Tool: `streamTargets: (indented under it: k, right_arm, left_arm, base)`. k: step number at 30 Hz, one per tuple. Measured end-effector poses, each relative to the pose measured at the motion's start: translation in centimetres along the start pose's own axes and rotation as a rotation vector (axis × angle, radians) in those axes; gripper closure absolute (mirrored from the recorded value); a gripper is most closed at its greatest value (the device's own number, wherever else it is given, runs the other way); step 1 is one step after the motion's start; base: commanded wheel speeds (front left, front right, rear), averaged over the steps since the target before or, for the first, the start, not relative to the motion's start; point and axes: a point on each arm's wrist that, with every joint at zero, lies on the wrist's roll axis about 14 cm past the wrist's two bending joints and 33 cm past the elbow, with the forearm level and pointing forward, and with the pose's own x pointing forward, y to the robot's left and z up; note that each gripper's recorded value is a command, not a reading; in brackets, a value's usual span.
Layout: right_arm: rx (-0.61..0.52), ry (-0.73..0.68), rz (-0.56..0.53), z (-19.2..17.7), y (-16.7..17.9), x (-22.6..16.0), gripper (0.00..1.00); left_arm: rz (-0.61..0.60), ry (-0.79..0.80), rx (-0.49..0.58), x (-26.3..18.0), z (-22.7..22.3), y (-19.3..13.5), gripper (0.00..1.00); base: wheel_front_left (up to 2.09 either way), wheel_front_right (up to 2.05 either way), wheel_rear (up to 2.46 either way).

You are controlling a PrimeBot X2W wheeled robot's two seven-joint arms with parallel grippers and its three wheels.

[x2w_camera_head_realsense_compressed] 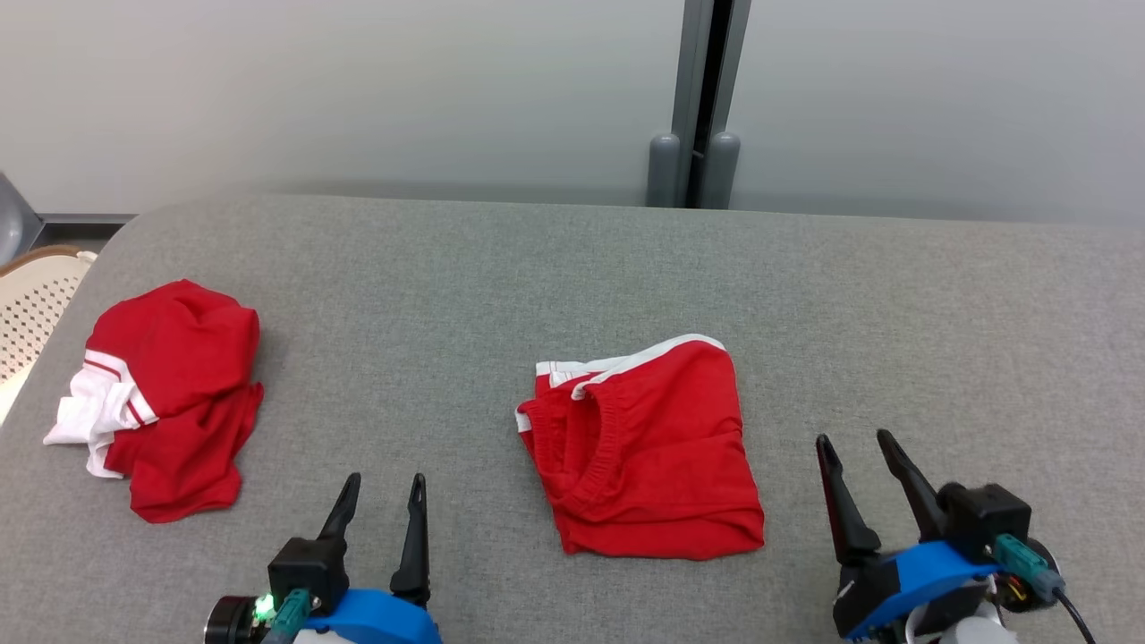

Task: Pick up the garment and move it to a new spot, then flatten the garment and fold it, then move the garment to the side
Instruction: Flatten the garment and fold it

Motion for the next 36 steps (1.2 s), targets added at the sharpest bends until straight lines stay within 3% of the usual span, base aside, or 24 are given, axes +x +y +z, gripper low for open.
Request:
streamTargets:
  k: [7, 17, 20, 28, 36]
  right_arm:
    - [0.009, 0.081, -0.065, -2.8, -1.8, -2.9, 0.00]
    - [0.025, 0.075, -0.048, -2.6, -1.2, -2.3, 0.00]
    - [0.058, 0.101, -0.002, -3.5, 0.5, -1.9, 0.00]
    - [0.190, 0.133, 0.234, -3.3, 8.8, 1.5, 0.00]
    - [0.279, 0.233, 0.353, -4.9, 13.5, 3.1, 0.00]
  left_arm:
    - [0.003, 0.033, 0.011, -1.7, -1.5, -0.2, 0.00]
    - [-0.014, 0.036, 0.018, -1.6, -1.5, -0.6, 0.00]
    - [-0.015, 0.038, 0.007, -1.4, -1.6, -0.7, 0.00]
    - [0.008, 0.068, -0.024, -1.6, -2.5, -0.1, 0.00]
    - [0.068, 0.089, -0.044, -2.2, -3.1, 1.6, 0.00]
  base:
    - [0.00, 0.00, 0.00]
    - [0.00, 0.00, 0.00]
    - [0.00, 0.00, 0.00]
    - [0.00, 0.00, 0.00]
    - [0.00, 0.00, 0.00]
